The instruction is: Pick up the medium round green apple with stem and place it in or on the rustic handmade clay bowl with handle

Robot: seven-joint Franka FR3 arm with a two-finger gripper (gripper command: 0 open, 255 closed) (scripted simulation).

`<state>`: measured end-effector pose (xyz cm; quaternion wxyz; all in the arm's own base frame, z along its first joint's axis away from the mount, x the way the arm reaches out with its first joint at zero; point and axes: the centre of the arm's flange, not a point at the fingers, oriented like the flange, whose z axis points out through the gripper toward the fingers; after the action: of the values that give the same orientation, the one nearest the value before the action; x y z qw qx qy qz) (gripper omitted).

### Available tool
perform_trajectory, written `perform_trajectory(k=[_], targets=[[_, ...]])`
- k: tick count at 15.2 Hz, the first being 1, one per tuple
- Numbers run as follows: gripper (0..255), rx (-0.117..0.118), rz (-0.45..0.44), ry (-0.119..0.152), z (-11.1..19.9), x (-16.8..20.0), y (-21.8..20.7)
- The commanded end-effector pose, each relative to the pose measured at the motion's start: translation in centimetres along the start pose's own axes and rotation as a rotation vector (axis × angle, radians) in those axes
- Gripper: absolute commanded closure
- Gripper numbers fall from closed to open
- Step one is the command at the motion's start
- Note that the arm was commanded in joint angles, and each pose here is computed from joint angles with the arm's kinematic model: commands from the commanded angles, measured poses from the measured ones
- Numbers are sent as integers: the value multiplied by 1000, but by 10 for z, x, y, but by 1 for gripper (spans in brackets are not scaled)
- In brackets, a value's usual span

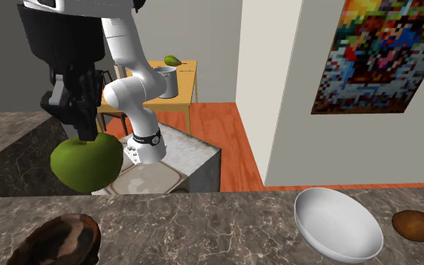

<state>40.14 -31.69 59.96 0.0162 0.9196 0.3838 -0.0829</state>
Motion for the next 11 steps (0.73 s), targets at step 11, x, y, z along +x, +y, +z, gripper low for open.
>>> perform_trajectory(k=[11], targets=[[255,0,-1,0,22,-101,18]])
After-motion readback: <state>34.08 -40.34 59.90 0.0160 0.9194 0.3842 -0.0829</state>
